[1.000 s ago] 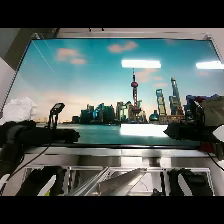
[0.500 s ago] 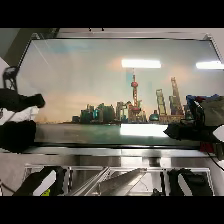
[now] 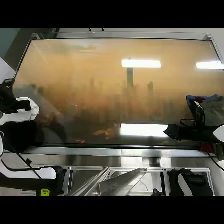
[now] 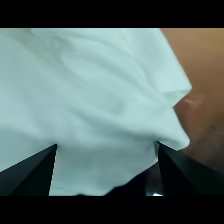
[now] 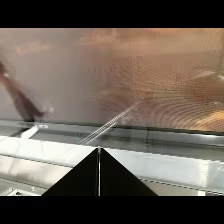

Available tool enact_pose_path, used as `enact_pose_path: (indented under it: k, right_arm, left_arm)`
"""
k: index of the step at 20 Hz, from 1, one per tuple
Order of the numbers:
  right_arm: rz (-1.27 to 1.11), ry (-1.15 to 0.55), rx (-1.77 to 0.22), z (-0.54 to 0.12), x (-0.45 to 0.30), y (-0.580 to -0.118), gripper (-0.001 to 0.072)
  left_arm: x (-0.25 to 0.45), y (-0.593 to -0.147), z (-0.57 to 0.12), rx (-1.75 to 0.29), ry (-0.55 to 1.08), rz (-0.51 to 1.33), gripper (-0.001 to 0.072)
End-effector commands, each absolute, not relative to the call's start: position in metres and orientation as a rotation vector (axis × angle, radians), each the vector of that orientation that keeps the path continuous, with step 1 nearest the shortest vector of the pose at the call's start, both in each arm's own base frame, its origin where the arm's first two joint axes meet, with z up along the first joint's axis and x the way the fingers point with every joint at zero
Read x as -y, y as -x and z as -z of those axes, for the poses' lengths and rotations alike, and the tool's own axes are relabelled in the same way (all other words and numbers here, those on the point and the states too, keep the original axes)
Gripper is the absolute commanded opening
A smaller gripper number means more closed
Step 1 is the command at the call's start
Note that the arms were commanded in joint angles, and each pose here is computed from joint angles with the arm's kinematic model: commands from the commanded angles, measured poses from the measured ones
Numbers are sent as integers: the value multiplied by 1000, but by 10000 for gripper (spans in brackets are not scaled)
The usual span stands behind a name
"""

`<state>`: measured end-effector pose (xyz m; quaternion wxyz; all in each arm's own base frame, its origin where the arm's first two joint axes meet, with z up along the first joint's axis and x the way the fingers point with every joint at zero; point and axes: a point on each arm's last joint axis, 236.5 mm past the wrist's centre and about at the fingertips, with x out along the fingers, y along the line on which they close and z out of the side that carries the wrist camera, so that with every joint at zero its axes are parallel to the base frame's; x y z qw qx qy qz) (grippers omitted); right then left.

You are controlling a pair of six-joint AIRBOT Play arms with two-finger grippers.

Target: Fold the shirts.

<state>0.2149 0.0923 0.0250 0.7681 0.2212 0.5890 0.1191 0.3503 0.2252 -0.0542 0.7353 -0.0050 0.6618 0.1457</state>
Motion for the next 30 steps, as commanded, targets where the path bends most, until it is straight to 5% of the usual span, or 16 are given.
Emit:
enact_pose_path:
  k: [1,3,10,13,17,23,30]
  right_arm:
    - [-259,-480,-1278,-25,-93,-215,22]
    - [-259,-480,-1278,-25,-93,-215,22]
    - [-259,-480,-1276,-25,-92,-215,22]
    - [-259,-480,-1275,-25,-92,-215,21]
    - [-259,-480,-1275,-25,-92,-216,22]
    - [-259,-480,-1276,-25,-92,-215,22]
    - [-287,-424,-1266,-24,-90,-216,29]
  left_arm:
    - [-233,-341,101,-1560,-9,-287,632]
    - [-232,-341,98,-1571,10,-294,28]
    - [-170,-409,-81,-1277,-105,-242,20]
    - [-38,-431,-193,-974,-28,81,20]
    - [129,-388,-283,-763,40,531,20]
    - [247,-316,-213,-947,-23,798,20]
    - [247,-306,-78,-1173,11,727,22]
